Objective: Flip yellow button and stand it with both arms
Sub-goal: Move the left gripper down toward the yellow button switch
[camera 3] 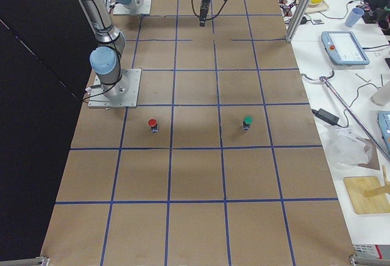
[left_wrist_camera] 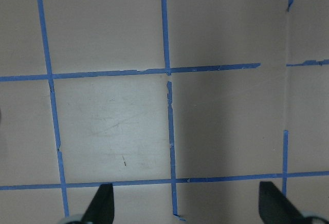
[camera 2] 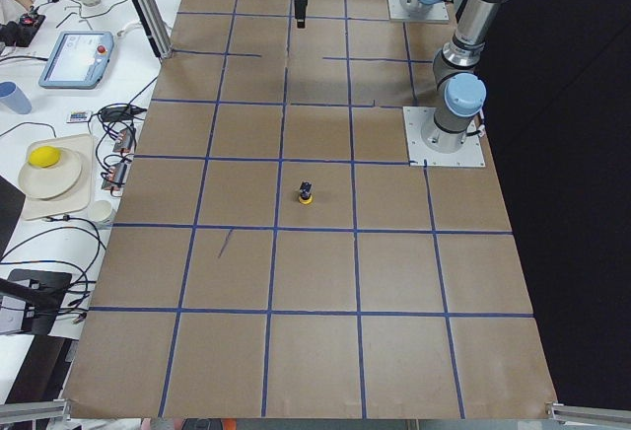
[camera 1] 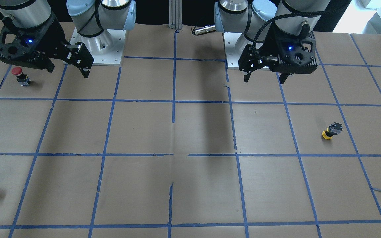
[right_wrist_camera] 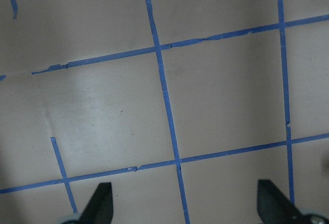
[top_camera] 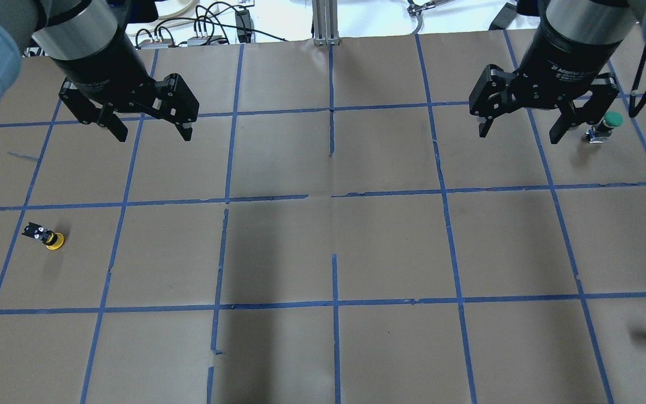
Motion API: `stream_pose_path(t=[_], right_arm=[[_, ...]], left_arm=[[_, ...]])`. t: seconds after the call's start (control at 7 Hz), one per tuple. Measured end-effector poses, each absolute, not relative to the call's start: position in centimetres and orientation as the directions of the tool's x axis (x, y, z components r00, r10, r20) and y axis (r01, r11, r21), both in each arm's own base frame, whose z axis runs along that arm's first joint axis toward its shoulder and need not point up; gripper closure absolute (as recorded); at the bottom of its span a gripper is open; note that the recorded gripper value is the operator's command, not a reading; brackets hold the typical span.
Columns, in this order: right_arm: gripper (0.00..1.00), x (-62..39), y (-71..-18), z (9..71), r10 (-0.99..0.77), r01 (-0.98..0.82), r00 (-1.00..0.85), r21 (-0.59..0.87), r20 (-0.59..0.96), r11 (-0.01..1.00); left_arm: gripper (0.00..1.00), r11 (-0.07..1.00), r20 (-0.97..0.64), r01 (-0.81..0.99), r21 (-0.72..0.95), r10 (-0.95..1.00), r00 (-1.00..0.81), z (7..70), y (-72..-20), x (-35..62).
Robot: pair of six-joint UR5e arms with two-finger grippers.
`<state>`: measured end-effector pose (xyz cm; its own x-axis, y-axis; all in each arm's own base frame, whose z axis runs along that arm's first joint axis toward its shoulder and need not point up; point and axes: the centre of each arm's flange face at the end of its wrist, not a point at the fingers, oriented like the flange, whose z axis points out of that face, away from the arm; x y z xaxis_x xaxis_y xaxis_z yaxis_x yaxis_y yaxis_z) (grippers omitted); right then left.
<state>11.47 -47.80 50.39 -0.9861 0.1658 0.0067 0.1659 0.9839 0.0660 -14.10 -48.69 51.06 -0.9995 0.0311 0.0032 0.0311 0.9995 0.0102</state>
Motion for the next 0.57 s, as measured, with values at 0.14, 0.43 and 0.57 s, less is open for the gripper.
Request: stream_pose_path(t=[0.14,0.43,0.57], right_arm=[[0.0,11.46,-47.78,50.39,0.167,0.167,-0.986,0.067,0.007,0.984],[0.0,11.46,-47.77,50.39,0.168,0.168,-0.986,0.067,0.008,0.983],[0.0,11.45,-47.78,50.4,0.169,0.169,-0.986,0.066,0.008,0.983]], left_arm=[[0.0,0.999,0.002,0.03,0.01,0.03,-1.0,51.09,-48.56,-14.04],[0.0,0.999,-0.006,0.031,0.016,0.031,-0.999,50.89,-48.32,-13.91],[0.0,0.998,-0.009,0.05,0.025,0.05,-0.999,50.74,-48.26,-13.57]])
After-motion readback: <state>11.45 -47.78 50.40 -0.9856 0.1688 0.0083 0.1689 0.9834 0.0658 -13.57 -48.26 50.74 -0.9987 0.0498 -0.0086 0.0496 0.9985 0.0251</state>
